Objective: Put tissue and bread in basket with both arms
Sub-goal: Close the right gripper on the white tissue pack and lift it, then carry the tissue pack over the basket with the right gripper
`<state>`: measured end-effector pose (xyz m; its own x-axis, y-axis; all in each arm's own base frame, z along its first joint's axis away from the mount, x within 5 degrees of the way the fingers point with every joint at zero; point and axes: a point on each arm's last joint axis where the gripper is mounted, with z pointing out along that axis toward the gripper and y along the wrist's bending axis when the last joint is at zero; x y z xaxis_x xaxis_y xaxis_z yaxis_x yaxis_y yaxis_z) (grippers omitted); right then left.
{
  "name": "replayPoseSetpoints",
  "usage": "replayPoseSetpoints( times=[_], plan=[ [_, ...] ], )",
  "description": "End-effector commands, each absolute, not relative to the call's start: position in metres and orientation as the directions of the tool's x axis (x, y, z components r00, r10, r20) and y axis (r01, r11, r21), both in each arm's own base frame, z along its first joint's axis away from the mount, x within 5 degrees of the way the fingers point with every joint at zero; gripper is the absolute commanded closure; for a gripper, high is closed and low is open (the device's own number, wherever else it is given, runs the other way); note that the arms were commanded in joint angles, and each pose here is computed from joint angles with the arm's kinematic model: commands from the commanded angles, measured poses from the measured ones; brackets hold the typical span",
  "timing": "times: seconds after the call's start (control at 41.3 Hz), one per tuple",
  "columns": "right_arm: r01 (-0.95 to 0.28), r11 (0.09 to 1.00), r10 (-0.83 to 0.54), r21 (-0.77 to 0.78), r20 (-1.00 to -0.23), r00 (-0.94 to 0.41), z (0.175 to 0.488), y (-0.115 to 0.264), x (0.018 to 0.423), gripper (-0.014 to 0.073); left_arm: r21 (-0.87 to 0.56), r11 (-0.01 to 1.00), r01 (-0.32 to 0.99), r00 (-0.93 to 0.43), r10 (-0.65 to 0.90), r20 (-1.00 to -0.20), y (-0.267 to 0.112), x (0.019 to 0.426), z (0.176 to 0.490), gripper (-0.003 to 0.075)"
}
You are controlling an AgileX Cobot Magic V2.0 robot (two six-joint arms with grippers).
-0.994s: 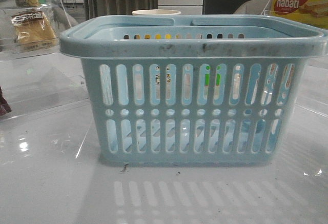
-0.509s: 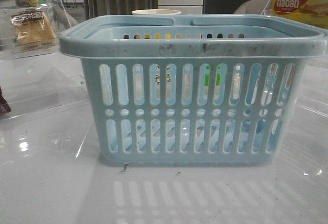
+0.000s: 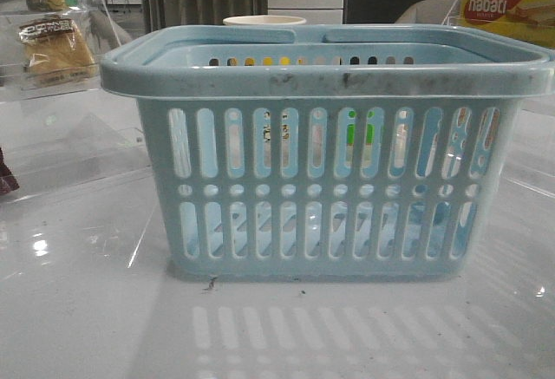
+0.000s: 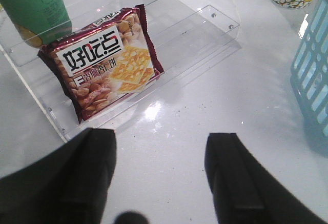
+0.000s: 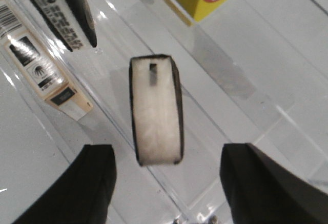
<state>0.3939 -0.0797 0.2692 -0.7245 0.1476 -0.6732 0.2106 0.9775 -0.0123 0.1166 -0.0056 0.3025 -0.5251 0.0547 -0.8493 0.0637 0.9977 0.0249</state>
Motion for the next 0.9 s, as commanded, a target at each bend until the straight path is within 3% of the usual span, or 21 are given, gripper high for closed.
replayPoseSetpoints(
  times=[0.0, 0.121, 0.339, 0.412, 0.654, 0.872],
  plan=[
    [0.213, 0.977, 0.124, -0.013, -0.779, -0.615, 0.299, -0.084, 0.403, 0.0053, 0.017, 0.998, 0.060, -0.433, 0.042, -0.900, -0.006, 0.122, 0.318, 0.0267],
    [0.212, 0.977, 0.121, -0.013, -0.786, -0.606, 0.292, -0.085, 0.409, 0.0071, 0.017, 0.998, 0.060, -0.432, 0.042, -0.901, -0.006, 0.122, 0.318, 0.0268],
    [0.212, 0.977, 0.119, -0.012, -0.792, -0.598, 0.291, -0.086, 0.411, 0.0365, 0.018, 0.998, 0.060, -0.428, 0.041, -0.903, -0.006, 0.122, 0.319, 0.0268],
    [0.212, 0.977, 0.117, -0.012, -0.801, -0.587, 0.295, -0.085, 0.410, 0.0421, 0.018, 0.998, 0.060, -0.428, 0.041, -0.903, -0.006, 0.122, 0.319, 0.0268],
    [0.211, 0.977, 0.109, -0.009, -0.837, -0.537, 0.323, -0.082, 0.397, 0.0445, 0.018, 0.998, 0.060, -0.426, 0.041, -0.904, -0.006, 0.122, 0.319, 0.0268],
    [0.179, 0.984, 0.093, 0.010, -0.882, -0.463, 0.371, -0.062, 0.368, 0.0445, 0.018, 0.998, 0.059, -0.417, 0.041, -0.908, -0.006, 0.122, 0.320, 0.0268]
  ],
)
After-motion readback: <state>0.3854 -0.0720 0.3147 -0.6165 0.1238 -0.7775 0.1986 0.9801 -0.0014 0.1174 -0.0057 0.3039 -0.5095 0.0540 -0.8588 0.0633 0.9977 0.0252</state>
